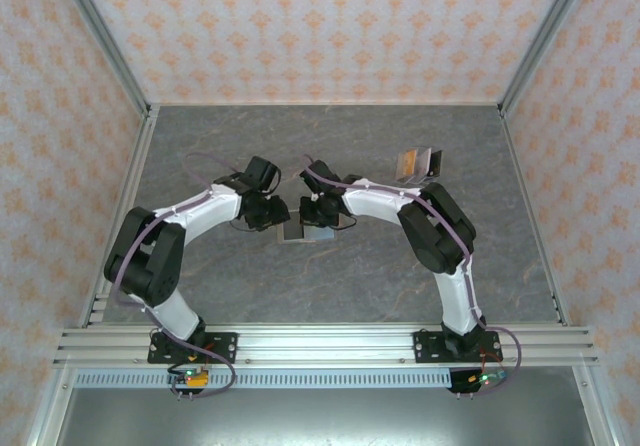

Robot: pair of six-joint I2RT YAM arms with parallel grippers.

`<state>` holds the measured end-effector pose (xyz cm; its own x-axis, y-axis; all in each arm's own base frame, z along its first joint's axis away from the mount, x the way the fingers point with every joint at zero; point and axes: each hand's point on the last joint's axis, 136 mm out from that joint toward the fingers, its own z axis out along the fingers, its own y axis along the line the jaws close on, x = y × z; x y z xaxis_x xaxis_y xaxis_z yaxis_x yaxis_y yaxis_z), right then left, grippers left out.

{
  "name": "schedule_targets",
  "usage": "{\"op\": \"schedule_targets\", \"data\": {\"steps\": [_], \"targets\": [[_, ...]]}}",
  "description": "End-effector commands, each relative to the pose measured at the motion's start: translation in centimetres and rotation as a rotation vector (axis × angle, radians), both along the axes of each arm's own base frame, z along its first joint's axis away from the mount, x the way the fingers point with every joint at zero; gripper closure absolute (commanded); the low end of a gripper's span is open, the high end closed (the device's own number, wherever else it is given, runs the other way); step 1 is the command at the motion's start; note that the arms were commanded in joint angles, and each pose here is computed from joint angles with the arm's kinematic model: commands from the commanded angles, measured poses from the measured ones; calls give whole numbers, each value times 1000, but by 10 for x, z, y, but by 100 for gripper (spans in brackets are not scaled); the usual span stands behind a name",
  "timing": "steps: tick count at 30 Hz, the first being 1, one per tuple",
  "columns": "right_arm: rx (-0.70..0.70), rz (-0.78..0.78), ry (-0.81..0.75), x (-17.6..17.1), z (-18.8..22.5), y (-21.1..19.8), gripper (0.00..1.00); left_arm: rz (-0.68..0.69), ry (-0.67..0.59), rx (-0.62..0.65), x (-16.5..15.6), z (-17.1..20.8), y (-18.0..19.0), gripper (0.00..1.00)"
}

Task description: Take the credit cards out of the card holder

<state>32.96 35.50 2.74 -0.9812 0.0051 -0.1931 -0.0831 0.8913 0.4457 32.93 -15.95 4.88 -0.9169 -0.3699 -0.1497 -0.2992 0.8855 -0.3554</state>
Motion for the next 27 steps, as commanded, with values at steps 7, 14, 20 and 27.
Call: {"op": "schedule_targets", "data": {"steps": [7,14,20,27], "targets": [[1,-45,39,0,-12,-12,86,-15,10,-22,11,-10,-14,74],[2,-49,45,-1,-14,-14,85,-16,33,-15,9,-20,-14,75],[0,-55,50,-1,-16,-17,85,-18,44,-16,9,-23,-15,76],[2,-59,53,0,-17,-18,85,-30,54,-38,8,-25,-20,81]]}}
